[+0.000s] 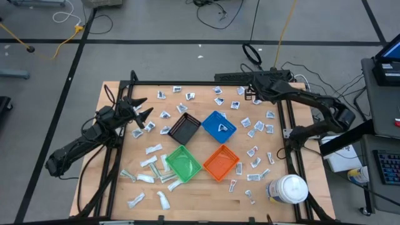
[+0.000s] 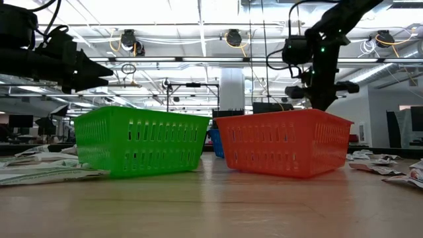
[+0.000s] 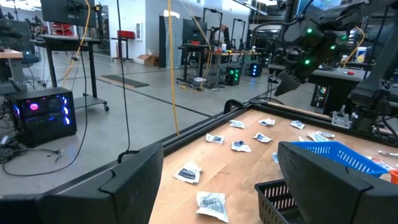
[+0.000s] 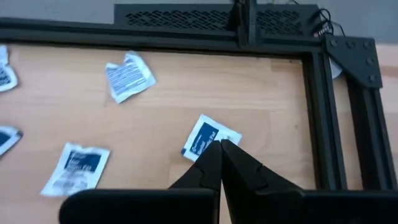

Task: Pick & Place First Aid Supplies
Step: Put the blue alcohol pad into the blue bin

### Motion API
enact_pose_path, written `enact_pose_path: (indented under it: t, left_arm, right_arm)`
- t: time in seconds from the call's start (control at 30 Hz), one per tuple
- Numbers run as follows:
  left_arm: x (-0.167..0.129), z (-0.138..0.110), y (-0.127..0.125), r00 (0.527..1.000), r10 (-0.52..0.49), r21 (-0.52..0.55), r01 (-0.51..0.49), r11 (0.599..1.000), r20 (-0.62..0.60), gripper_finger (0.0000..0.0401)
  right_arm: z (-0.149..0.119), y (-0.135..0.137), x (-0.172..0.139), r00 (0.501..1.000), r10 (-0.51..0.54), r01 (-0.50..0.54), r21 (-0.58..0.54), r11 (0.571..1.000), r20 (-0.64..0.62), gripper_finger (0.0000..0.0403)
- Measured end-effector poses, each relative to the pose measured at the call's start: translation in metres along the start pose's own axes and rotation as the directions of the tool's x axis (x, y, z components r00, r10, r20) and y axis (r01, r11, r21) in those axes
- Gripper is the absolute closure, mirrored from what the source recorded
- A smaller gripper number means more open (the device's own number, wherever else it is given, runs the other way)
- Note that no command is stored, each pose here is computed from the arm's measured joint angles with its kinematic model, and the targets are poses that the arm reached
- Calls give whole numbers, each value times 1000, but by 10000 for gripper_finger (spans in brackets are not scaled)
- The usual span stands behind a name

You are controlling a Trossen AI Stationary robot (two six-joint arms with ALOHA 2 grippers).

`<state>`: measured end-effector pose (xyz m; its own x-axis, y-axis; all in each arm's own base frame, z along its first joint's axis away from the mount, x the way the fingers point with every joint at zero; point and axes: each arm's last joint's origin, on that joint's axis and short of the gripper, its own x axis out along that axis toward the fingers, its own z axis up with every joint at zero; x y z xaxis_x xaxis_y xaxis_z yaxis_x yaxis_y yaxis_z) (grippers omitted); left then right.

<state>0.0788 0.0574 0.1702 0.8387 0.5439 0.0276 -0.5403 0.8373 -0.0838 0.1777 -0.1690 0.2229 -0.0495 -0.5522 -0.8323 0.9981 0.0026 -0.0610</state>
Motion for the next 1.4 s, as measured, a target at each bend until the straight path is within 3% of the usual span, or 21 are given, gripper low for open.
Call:
enact_pose_path:
  t: [0.2,0.4,0.73,0.83,1.2,1.4]
  left_arm:
    - [0,0,0,1000,0,0,0,1000,0,77]
    - [0,0,0,1000,0,0,0,1000,0,77]
    - [0,0,0,1000,0,0,0,1000,0,77]
    - [0,0,0,1000,0,0,0,1000,0,77]
    - [0,0,0,1000,0,0,0,1000,0,77]
    - [0,0,0,1000,0,0,0,1000,0,77]
  right_arm:
    - [-4,-1,-4,1000,-6,5,-56,998,-16,403]
    - [0,-7,0,997,26,-27,-16,1000,-78,389]
    - [1,-14,2,995,-10,20,100,995,-100,246]
    - [-1,-13,4,995,-5,17,120,993,-99,220]
    - [-37,-20,39,984,-12,78,370,926,-178,233]
    - [-40,-10,60,985,3,78,463,883,-173,234]
